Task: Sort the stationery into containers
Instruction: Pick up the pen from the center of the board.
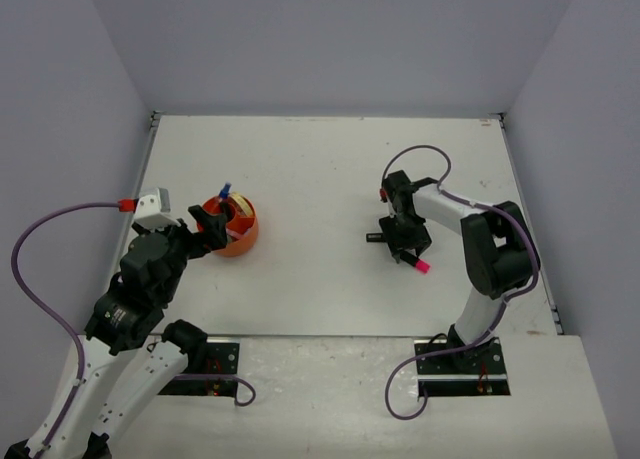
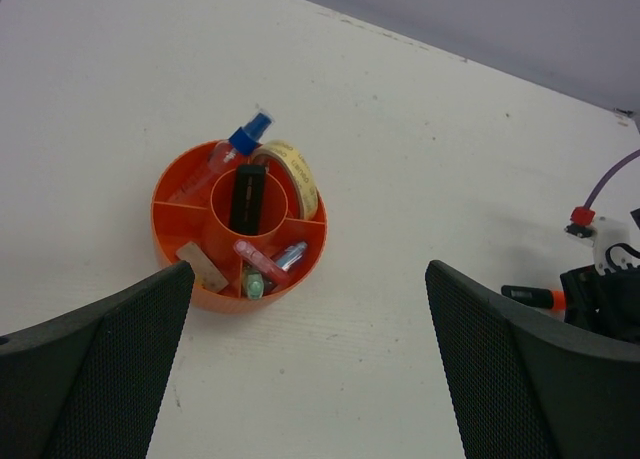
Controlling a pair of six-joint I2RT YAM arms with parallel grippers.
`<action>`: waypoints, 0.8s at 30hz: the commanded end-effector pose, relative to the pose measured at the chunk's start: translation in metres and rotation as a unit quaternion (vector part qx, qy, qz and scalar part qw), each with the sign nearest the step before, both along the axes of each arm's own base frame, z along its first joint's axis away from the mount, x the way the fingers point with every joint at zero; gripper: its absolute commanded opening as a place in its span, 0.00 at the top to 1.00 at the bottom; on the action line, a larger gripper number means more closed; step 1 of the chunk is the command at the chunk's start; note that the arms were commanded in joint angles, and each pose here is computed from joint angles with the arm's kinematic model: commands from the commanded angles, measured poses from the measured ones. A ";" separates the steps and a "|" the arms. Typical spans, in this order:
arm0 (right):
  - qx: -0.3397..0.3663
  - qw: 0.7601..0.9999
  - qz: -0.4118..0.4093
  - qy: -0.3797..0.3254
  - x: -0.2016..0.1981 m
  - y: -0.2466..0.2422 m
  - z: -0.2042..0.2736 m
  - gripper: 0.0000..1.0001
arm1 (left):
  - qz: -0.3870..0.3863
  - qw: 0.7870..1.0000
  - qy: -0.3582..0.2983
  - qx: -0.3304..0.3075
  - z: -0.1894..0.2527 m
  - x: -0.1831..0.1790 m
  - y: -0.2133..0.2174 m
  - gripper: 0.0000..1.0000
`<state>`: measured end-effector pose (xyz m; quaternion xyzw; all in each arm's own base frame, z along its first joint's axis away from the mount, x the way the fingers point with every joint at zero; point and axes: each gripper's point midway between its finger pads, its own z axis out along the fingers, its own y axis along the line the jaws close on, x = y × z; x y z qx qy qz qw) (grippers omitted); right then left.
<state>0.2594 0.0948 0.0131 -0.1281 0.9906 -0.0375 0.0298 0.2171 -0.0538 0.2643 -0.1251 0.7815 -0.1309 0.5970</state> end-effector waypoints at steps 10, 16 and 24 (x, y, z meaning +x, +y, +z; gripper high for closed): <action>-0.012 0.998 0.056 0.015 -0.027 0.024 -0.002 0.75 | -0.011 1.000 -0.024 0.003 0.009 0.001 -0.002 0.00; 0.025 0.995 0.091 -0.021 -0.044 0.055 0.027 0.90 | -0.016 1.000 -0.023 0.002 0.009 0.001 -0.004 0.00; 0.221 0.946 0.138 -0.194 -0.042 0.125 0.144 1.00 | -0.101 0.994 -0.006 -0.052 0.013 -0.002 -0.043 0.00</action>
